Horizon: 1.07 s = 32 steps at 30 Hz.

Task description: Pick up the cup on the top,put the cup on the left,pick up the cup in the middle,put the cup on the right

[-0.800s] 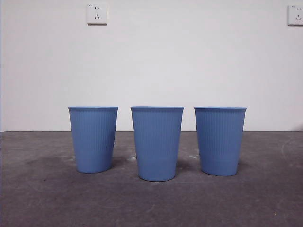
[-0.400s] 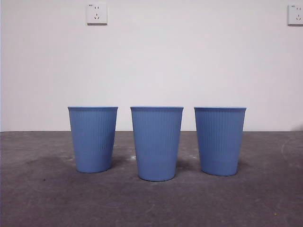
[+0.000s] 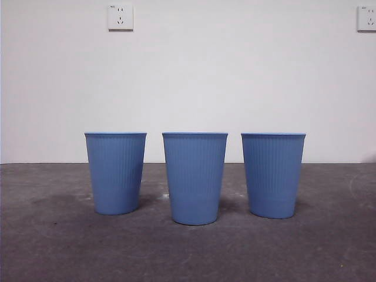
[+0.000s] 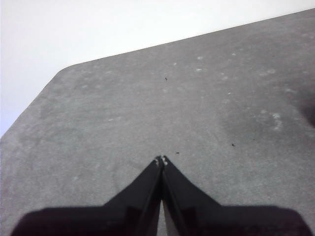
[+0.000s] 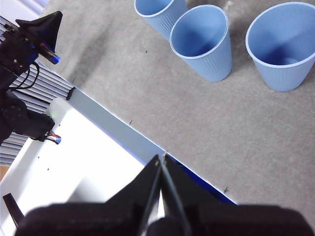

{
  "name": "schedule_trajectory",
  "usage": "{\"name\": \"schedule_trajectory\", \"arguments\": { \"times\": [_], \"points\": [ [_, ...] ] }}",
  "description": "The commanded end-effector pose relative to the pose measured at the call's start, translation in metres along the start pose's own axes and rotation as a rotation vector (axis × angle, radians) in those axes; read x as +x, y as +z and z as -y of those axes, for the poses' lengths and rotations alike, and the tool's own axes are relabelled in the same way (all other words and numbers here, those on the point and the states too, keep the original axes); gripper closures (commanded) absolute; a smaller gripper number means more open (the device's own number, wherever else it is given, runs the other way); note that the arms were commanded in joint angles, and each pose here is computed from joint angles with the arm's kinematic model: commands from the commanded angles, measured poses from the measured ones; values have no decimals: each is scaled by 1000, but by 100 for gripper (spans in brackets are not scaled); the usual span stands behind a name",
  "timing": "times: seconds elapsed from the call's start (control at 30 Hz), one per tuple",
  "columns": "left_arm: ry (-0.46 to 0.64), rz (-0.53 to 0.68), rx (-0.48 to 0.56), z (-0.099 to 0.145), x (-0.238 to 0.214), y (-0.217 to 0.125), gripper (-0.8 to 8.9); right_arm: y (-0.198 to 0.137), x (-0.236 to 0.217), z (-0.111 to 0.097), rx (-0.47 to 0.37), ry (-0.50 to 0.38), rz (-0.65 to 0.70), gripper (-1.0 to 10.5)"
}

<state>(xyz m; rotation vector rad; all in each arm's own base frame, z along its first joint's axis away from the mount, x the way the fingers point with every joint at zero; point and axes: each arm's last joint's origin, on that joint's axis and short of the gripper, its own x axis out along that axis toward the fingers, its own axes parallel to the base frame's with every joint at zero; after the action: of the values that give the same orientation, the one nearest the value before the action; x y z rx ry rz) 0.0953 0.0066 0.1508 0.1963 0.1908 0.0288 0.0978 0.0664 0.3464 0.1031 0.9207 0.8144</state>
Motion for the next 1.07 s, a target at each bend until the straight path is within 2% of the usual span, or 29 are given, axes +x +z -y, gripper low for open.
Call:
{"name": "schedule_trajectory", "arguments": {
  "times": [0.03,0.2,0.27,0.37,0.4,0.5,0.6,0.7,0.83,0.9,1.0,1.07],
  "points": [
    [-2,-14,-9,0,1,-3,817,0,0,0,2,-2,4,940],
    [-2,-14,-9,0,1,-3,817,0,0,0,-1,-2,5,940],
    [-2,-14,-9,0,1,-3,817,0,-2,0,-66,-11,18,940],
    [-2,-14,-9,0,1,-3,817,2,-13,4,-221,-70,153,940],
    [-2,-14,-9,0,1,-3,817,4,-17,5,-276,-97,247,940],
    [-2,-14,-9,0,1,-3,817,2,-27,11,-346,-135,478,940],
    [-2,-14,-9,0,1,-3,817,-10,-25,24,-343,-223,622,940],
    [-2,-14,-9,0,1,-3,817,-28,-12,46,-327,-330,704,940],
    [-2,-14,-9,0,1,-3,817,-58,11,72,-299,-436,762,940],
    [-2,-14,-9,0,1,-3,817,-72,21,83,-258,-519,789,940],
    [-2,-14,-9,0,1,-3,817,-91,33,94,-209,-621,817,940],
    [-2,-14,-9,0,1,-3,817,-100,40,98,-200,-647,821,940]
  ]
}}
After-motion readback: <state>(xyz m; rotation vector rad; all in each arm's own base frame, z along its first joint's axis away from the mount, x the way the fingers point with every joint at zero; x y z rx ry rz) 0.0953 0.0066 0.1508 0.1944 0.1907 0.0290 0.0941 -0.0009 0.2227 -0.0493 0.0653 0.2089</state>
